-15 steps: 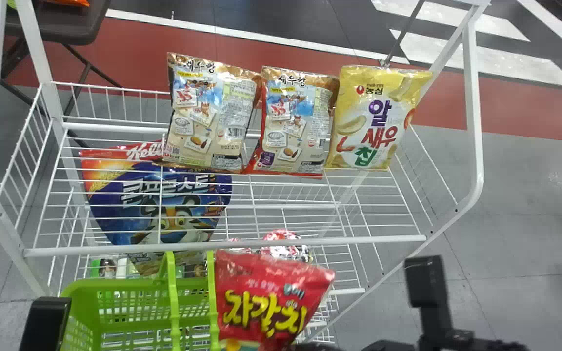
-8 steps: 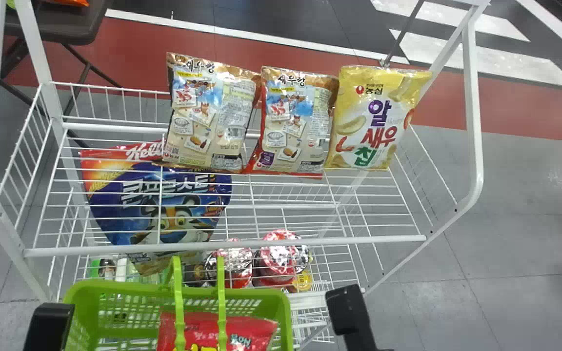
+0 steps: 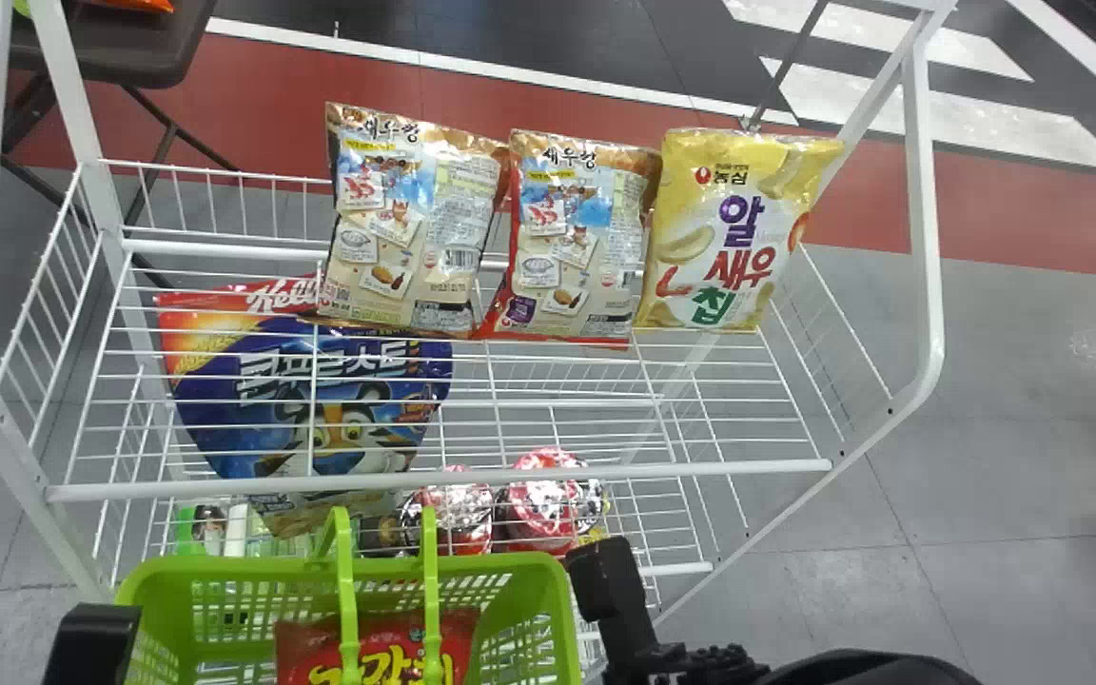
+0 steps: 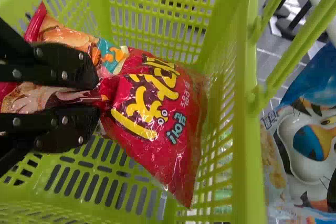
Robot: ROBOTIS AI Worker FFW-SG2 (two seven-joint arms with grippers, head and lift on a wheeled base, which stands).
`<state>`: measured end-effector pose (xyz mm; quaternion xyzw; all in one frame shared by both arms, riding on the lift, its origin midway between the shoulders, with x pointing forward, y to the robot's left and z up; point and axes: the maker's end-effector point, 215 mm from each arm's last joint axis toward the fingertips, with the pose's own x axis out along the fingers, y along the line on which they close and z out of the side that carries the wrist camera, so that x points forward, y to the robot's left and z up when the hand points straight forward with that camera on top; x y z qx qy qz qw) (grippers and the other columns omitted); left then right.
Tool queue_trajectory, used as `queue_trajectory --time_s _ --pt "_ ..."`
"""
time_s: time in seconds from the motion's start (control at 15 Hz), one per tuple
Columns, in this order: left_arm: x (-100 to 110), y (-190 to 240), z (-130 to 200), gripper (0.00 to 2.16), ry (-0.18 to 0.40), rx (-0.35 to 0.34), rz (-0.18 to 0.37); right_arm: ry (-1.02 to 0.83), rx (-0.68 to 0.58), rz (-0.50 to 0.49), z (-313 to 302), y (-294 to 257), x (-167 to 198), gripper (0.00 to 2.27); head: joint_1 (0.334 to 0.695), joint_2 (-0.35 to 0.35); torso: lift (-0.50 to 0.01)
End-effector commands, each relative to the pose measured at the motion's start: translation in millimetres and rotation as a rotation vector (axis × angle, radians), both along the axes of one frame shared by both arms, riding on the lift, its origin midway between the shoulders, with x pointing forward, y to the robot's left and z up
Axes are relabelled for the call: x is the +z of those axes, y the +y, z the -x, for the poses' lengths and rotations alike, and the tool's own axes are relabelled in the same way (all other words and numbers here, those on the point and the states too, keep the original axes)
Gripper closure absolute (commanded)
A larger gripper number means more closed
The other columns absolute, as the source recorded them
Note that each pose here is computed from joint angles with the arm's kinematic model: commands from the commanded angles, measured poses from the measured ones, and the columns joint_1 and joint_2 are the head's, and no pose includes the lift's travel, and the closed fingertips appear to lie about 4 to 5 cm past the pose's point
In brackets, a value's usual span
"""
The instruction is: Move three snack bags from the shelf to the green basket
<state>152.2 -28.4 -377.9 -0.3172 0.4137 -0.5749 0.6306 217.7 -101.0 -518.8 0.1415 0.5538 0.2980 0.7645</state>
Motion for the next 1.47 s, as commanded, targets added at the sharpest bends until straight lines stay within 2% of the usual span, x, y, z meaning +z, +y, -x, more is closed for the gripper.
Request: queue_trajectory --time_s 0.0,0.13,0.33,0.4,0.53,0.67,0.87,1.07,1.2,1.4 --pt "-0.8 0.3 0.3 1.87 0.002 0.0 -0.001 -0.068 -0.027 0.038 -6.6 -18.9 25.2 0.05 0.695 -0.35 -0.047" --pt "0.2 -1.5 -1.5 1.87 -0.005 0.0 -0.001 -0.118 -0.051 0.02 -6.1 -28.4 55.4 0.05 0.695 -0.35 -0.047" --pt "-2.3 -2.8 -2.0 1.87 0.0 -0.003 -0.003 -0.17 -0.077 -0.093 -7.8 -24.8 93.2 0.06 0.695 -0.35 -0.047" --pt "-2.8 -2.7 -2.6 1.87 0.0 -0.002 -0.004 -0.244 -0.086 -0.11 -19.3 -23.3 107.8 0.07 0.695 -0.35 -0.047" --pt "-3.0 -3.1 -2.3 1.87 0.0 -0.003 -0.005 -0.487 -0.1 -0.128 -57.4 -23.9 148.0 0.08 0.695 -0.35 -0.047" --pt "-3.8 -2.7 -1.9 1.87 0.002 -0.004 -0.007 -0.65 -0.124 -0.154 -85.1 -23.0 181.1 0.09 0.695 -0.35 -0.047" --pt "-6.5 -5.1 0.1 1.87 0.001 -0.009 -0.018 -1.034 -0.201 -0.187 -144.3 -25.3 239.5 0.09 0.695 -0.35 -0.047" --pt "-9.8 -2.9 -0.9 1.87 0.008 -0.018 -0.036 -1.193 -0.322 -0.119 -195.7 -18.8 250.0 0.09 0.695 -0.35 -0.047" --pt "-12.2 -0.8 -1.2 1.87 0.013 -0.015 -0.043 -1.237 -0.353 -0.067 -227.5 -2.1 248.3 0.09 0.695 -0.348 -0.047" --pt "-16.3 -1.8 -1.6 1.82 0.02 -0.016 -0.048 -1.249 -0.37 -0.033 -269.3 20.1 247.0 0.09 0.695 -0.281 -0.047"
